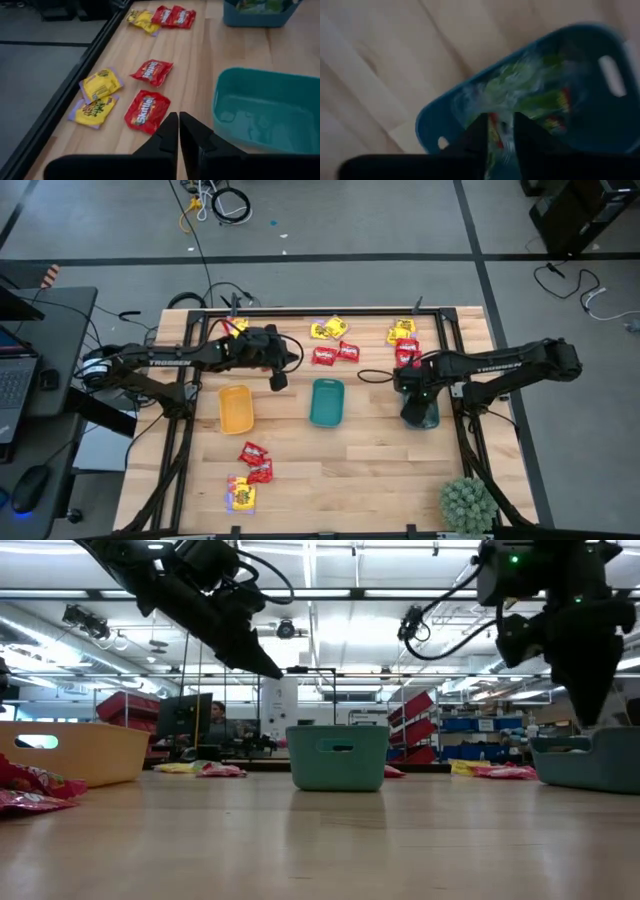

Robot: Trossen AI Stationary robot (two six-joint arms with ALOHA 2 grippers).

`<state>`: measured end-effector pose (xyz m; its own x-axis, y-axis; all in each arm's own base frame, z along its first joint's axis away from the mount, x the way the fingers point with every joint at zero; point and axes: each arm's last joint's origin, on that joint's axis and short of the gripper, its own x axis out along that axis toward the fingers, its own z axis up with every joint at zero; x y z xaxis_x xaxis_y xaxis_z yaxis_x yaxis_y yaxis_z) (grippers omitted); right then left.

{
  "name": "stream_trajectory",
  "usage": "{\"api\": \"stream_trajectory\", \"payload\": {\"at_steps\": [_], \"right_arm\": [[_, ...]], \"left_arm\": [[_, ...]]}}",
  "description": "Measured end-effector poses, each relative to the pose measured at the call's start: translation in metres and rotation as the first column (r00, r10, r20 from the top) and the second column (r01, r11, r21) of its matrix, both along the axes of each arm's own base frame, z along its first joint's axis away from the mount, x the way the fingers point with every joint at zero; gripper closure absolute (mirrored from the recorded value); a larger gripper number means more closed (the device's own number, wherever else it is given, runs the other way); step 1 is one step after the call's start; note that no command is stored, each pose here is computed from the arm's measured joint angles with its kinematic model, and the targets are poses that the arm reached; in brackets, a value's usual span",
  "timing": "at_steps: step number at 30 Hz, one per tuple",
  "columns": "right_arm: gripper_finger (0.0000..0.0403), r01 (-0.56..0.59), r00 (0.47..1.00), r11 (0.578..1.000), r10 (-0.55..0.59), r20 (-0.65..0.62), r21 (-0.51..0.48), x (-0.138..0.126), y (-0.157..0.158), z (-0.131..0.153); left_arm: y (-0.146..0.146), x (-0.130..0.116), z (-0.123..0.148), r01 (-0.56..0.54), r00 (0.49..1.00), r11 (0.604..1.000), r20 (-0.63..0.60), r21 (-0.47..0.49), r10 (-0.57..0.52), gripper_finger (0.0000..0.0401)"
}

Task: Sort candy
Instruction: Put the green transparent candy into the blue bin

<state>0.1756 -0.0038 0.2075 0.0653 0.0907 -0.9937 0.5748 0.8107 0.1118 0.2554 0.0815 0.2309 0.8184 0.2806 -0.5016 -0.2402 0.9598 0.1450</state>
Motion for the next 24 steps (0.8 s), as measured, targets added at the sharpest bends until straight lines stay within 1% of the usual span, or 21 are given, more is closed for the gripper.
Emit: {"api": "stream_trajectory", "payload": {"at_steps": [6,8,9,11,13,16,18,19,20,21,24], "right_arm": [[0.0207,-0.004,1.000,0.997,0.006,0.024,-0.079,0.005,-0.002,0.024],[0.0188,-0.012,0.999,0.994,0.015,0.030,-0.106,0.007,-0.003,0.031],[0.0185,-0.014,0.999,0.992,0.018,0.035,-0.122,0.007,-0.004,0.033],[0.0197,-0.021,0.999,0.988,0.027,0.041,-0.151,0.008,-0.005,0.034],[0.0230,-0.025,0.998,0.984,0.034,0.048,-0.175,0.009,-0.005,0.034],[0.0307,-0.041,0.996,0.982,0.056,0.076,-0.187,0.012,-0.006,0.031],[0.0362,-0.053,0.991,0.980,0.075,0.108,-0.192,0.015,-0.006,0.032],[0.0382,-0.059,0.987,0.979,0.086,0.134,-0.197,0.018,-0.006,0.032],[0.0391,-0.065,0.981,0.976,0.100,0.165,-0.206,0.021,-0.006,0.033],[0.0390,-0.067,0.974,0.975,0.110,0.198,-0.212,0.024,-0.006,0.034],[0.0370,-0.075,0.945,0.969,0.145,0.294,-0.236,0.034,-0.007,0.037]], "left_arm": [[0.001,-0.007,0.000,-0.050,0.997,0.998,-0.056,0.029,0.051,0.0354],[0.003,-0.011,0.003,-0.081,0.994,0.996,-0.065,0.037,0.083,0.0353],[0.005,-0.015,0.003,-0.110,0.991,0.993,-0.077,0.032,0.112,0.0355],[0.012,-0.023,0.008,-0.164,0.984,0.986,-0.071,0.026,0.166,0.0369],[0.021,-0.035,0.010,-0.223,0.971,0.975,-0.087,-0.011,0.221,0.0390],[0.034,-0.053,0.011,-0.300,0.949,0.951,-0.128,-0.074,0.290,0.0396],[0.043,-0.065,0.009,-0.360,0.925,0.929,-0.166,-0.086,0.343,0.0398],[0.048,-0.070,0.008,-0.396,0.908,0.914,-0.185,-0.092,0.375,0.0399],[0.053,-0.075,0.007,-0.429,0.892,0.897,-0.201,-0.101,0.404,0.0399],[0.058,-0.079,0.005,-0.456,0.878,0.884,-0.216,-0.105,0.428,0.0399],[0.072,-0.086,-0.004,-0.503,0.845,0.858,-0.269,-0.105,0.462,0.0400]]}}
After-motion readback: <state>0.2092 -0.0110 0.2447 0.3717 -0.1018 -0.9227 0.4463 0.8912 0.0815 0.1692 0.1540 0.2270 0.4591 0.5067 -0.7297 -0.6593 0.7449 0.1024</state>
